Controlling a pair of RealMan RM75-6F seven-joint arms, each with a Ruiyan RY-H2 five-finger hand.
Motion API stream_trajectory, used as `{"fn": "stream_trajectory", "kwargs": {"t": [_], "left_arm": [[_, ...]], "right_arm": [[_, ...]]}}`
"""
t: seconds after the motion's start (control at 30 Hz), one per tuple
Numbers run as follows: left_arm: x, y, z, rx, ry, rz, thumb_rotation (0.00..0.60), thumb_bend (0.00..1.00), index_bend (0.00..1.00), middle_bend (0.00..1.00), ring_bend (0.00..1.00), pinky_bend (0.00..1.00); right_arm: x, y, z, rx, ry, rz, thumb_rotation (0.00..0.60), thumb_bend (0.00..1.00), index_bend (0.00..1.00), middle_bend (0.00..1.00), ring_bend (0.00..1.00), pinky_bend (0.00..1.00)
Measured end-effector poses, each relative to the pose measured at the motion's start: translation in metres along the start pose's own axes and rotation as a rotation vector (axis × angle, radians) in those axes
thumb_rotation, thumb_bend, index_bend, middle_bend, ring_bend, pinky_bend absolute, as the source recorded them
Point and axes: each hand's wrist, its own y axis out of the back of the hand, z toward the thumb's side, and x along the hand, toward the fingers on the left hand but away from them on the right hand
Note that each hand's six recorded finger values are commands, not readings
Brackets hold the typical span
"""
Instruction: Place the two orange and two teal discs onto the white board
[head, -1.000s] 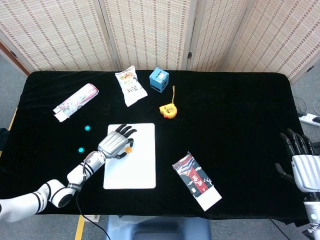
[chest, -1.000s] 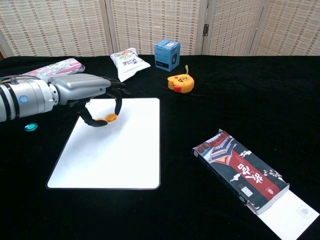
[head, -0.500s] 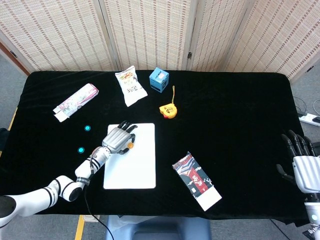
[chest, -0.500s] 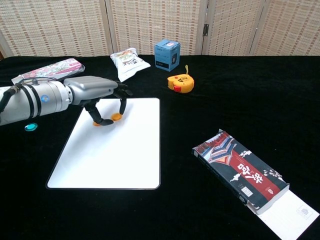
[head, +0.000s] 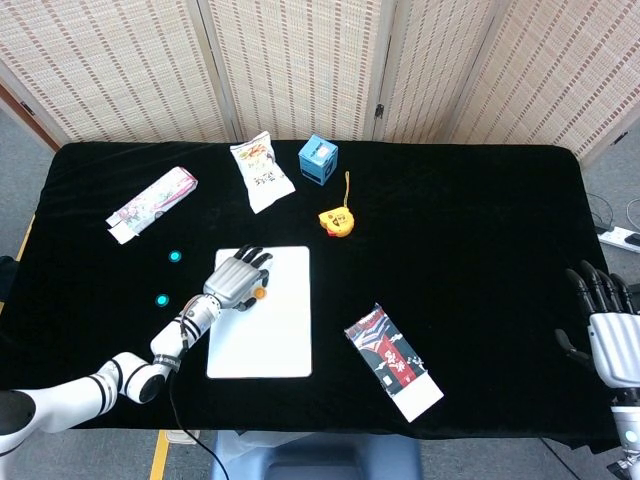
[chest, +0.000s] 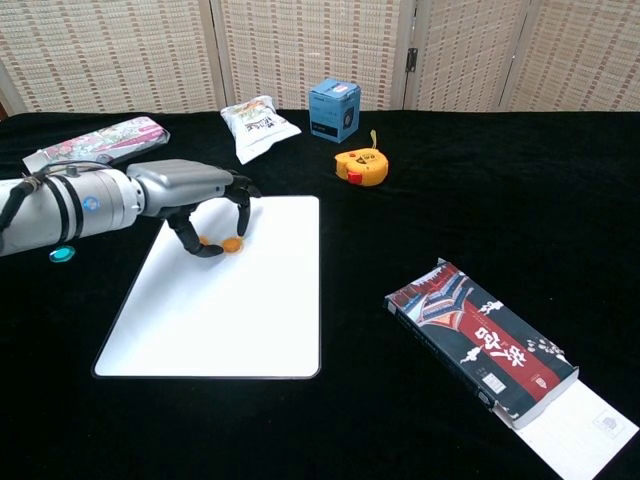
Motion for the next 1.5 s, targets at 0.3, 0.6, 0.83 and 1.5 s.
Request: {"fn": "stream_trajectory", "kwargs": {"t": [0.3, 0.6, 0.83, 1.5], "left_arm": [[-0.004, 0.009, 0.000, -0.034, 0.001, 0.032, 0.600, 0.41, 0.36, 0.11, 0.00, 0.00], [-0.024, 0.033, -0.056, -0.161, 0.128, 0.112, 0.600, 0.42, 0.39, 0.11, 0.00, 0.00], [-0.028, 0.030, -0.107, -0.170, 0.256, 0.098, 0.600, 0.42, 0.40, 0.11, 0.00, 0.00], [-0.028, -0.013, -0.185, -0.188, 0.491, -0.001, 0.600, 0.41, 0.42, 0.11, 0.00, 0.00]], "right_arm": [[0.000, 0.000, -0.002, -0.004, -0.003, -0.003, 0.600, 0.36, 0.00, 0.00, 0.00, 0.00], [0.000, -0.003, 0.001, -0.004, 0.009, 0.004, 0.600, 0.36, 0.00, 0.00, 0.00, 0.00], [0.001, -0.001, 0.003, 0.000, 0.018, 0.000, 0.600, 0.36, 0.00, 0.00, 0.00, 0.00], [0.008, 0.007, 0.007, 0.020, 0.001, -0.010, 0.600, 0.36, 0.00, 0.00, 0.00, 0.00]]}}
